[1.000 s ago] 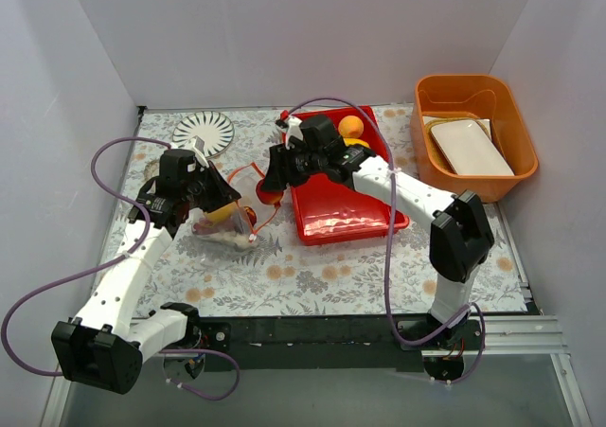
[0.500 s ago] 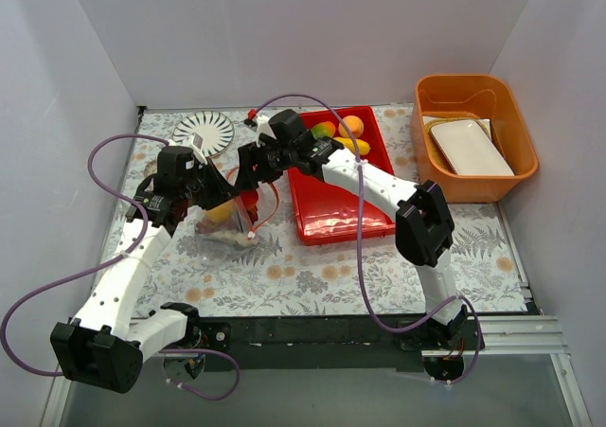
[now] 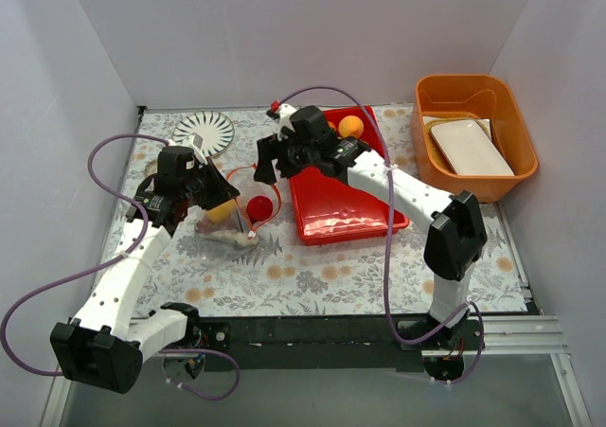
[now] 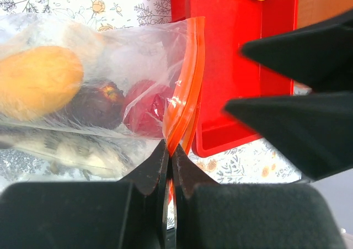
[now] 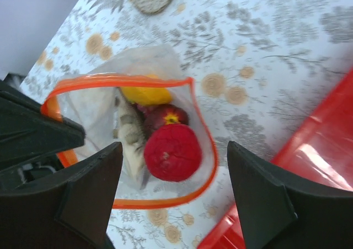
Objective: Place the food in the zip-top bag and seal the zipper
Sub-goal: Place the fake fruit in the zipper food storage bag, then pick up the fake fruit from the bin.
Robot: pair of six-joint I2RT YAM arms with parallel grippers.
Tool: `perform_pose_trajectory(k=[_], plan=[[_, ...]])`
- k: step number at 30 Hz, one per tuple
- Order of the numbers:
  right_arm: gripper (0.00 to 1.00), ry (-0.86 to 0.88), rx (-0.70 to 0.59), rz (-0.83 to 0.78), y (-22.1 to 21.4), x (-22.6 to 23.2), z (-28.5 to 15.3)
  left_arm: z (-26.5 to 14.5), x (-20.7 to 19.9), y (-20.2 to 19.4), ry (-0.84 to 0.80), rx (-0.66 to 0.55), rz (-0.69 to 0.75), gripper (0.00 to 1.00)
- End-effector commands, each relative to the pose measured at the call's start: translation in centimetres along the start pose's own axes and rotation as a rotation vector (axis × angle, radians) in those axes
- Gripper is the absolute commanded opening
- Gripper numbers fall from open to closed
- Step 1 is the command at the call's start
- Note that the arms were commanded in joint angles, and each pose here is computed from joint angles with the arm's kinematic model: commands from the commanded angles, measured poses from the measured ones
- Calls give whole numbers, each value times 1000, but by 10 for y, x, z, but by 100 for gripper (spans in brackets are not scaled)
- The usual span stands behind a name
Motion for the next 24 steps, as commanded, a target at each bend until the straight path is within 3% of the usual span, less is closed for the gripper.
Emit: perform_pose_trajectory(k=[1, 5, 13, 19, 24], plan=[[84, -263, -101, 26, 23, -50, -44, -13, -11, 10, -38, -55, 11, 0], [86, -488, -92, 129, 14, -98, -65, -14, -12, 11, -41, -60, 11, 0], [86, -658, -14, 168, -24, -182, -75, -18, -13, 11, -43, -67, 14, 0], [85, -677, 148, 67, -49, -235, -63, -18, -11, 8, -48, -64, 6, 0], [85, -721, 176, -53, -53, -267, -48, -13, -6, 4, -40, -45, 7, 0]])
Point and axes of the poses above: each gripper's point midway between its finger pads, its own z axis out along the fingers, its own x axis along the line the jaws close on, y = z × x, the point moved 3 cm from there along -z, back along the fingers, and after that the axes turned 12 degrees about -z, right-handed, at the moved point
